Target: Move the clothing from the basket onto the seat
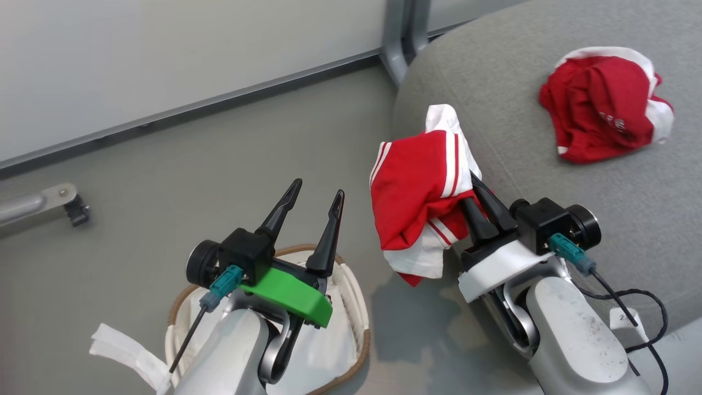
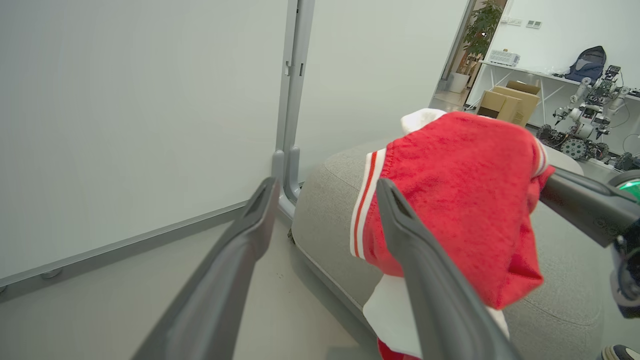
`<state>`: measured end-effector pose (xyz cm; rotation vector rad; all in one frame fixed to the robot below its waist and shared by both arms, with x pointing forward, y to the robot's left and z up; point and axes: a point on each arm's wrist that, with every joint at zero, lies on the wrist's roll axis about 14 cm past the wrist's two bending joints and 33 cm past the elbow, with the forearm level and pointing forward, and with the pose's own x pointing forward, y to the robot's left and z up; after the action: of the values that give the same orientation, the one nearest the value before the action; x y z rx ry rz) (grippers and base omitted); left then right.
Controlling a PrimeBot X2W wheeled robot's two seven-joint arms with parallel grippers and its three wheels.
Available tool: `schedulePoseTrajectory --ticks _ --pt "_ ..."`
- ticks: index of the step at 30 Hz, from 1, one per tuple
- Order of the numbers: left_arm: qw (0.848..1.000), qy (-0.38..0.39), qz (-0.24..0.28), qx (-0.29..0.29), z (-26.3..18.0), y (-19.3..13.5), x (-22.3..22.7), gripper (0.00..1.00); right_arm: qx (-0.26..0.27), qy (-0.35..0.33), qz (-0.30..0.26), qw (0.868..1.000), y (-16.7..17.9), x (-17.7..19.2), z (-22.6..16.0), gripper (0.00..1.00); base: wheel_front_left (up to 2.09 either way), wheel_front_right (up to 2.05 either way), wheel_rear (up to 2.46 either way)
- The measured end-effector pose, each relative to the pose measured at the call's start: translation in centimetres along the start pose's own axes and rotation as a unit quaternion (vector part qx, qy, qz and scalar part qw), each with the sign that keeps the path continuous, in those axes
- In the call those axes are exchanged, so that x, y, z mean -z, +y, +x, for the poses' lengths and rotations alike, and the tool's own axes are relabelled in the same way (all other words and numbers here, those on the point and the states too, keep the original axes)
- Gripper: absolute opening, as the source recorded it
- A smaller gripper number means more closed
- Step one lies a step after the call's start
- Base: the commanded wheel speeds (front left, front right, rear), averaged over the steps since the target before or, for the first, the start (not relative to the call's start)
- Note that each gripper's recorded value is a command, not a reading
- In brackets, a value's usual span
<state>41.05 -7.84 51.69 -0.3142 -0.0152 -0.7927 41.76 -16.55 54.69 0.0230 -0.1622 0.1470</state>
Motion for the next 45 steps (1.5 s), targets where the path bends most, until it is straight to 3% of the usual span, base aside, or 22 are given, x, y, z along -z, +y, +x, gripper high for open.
schedulePoseTrajectory --ticks 12,17,23,31,33,39,45 --pt "0.994 0.035 -0.031 0.101 3.2 -5.9 3.7 1.0 0.13 0.012 -0.036 0.991 -8.2 -0.9 -5.7 0.0 0.0 0.0 0.0" --pt "0.99 0.059 -0.047 0.12 3.5 -7.0 5.8 1.0 0.167 0.019 -0.062 0.984 -10.9 -1.2 -6.6 0.0 0.0 0.0 0.0" --pt "0.988 0.076 -0.055 0.124 4.1 -6.4 7.8 1.0 0.193 -0.023 -0.139 0.971 -15.9 -6.1 -5.0 0.0 0.0 0.0 0.0" --pt "0.986 0.094 -0.069 0.122 4.7 -4.8 10.2 1.0 0.219 -0.05 -0.261 0.939 -22.7 -13.1 -1.9 0.0 0.0 0.0 0.0" --pt "0.985 0.099 -0.071 0.122 4.7 -4.3 10.8 1.0 0.234 -0.056 -0.265 0.934 -24.2 -14.1 -1.1 0.0 0.0 0.0 0.0" --pt "0.986 0.104 -0.073 0.108 5.0 -2.0 12.0 1.0 0.264 -0.04 -0.279 0.922 -27.7 -14.0 1.6 0.0 0.0 0.0 0.0" --pt "0.988 0.111 -0.074 0.082 4.8 0.8 13.2 1.0 0.287 0.019 -0.287 0.914 -30.6 -10.1 3.2 0.0 0.0 0.0 0.0"
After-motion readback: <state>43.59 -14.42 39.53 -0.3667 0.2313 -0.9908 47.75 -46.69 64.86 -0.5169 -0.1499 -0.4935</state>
